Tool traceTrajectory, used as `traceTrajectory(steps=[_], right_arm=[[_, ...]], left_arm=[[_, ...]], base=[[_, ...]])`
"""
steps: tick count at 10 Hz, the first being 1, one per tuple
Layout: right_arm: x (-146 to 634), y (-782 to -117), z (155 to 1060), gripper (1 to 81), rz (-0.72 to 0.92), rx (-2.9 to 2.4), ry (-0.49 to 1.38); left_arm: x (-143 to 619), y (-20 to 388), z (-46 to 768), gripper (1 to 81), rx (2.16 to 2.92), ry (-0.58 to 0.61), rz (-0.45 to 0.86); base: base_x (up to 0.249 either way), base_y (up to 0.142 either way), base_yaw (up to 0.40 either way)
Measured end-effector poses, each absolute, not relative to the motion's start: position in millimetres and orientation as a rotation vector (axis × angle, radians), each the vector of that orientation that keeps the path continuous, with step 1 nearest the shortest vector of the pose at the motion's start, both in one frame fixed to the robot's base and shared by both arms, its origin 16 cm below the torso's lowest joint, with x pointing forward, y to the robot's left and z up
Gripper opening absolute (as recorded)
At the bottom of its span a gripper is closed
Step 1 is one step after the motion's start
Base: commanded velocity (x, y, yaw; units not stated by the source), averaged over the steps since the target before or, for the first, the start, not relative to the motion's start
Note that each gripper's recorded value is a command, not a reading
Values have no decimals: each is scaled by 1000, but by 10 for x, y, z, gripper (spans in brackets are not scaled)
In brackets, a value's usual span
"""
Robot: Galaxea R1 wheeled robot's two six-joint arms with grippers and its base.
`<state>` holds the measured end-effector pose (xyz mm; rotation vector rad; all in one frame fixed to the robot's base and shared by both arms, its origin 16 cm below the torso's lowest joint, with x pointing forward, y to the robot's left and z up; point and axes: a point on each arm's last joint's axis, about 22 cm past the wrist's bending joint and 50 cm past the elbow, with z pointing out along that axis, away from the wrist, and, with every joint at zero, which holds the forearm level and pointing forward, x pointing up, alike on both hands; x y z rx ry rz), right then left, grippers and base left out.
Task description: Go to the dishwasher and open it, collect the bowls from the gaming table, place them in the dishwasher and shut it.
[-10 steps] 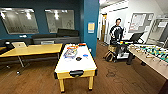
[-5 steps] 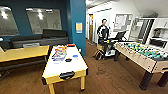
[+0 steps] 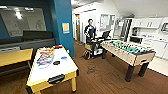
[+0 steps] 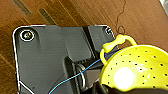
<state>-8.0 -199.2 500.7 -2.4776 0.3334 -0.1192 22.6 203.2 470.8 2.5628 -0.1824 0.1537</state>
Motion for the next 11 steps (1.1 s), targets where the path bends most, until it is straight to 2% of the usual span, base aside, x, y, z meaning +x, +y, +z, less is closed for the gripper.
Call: traceTrajectory(steps=[5, 11], right_arm=[[-80, -1990, 5003, 10, -120, -2479, 332], [-80, -1996, 4998, 10, -121, -2480, 331]], left_arm=[[188, 2173, 4625, 10, 2602, -182, 147], [187, 2153, 4627, 10, 2598, -182, 147]], base=[[0, 0, -384], [0, 0, -385]])
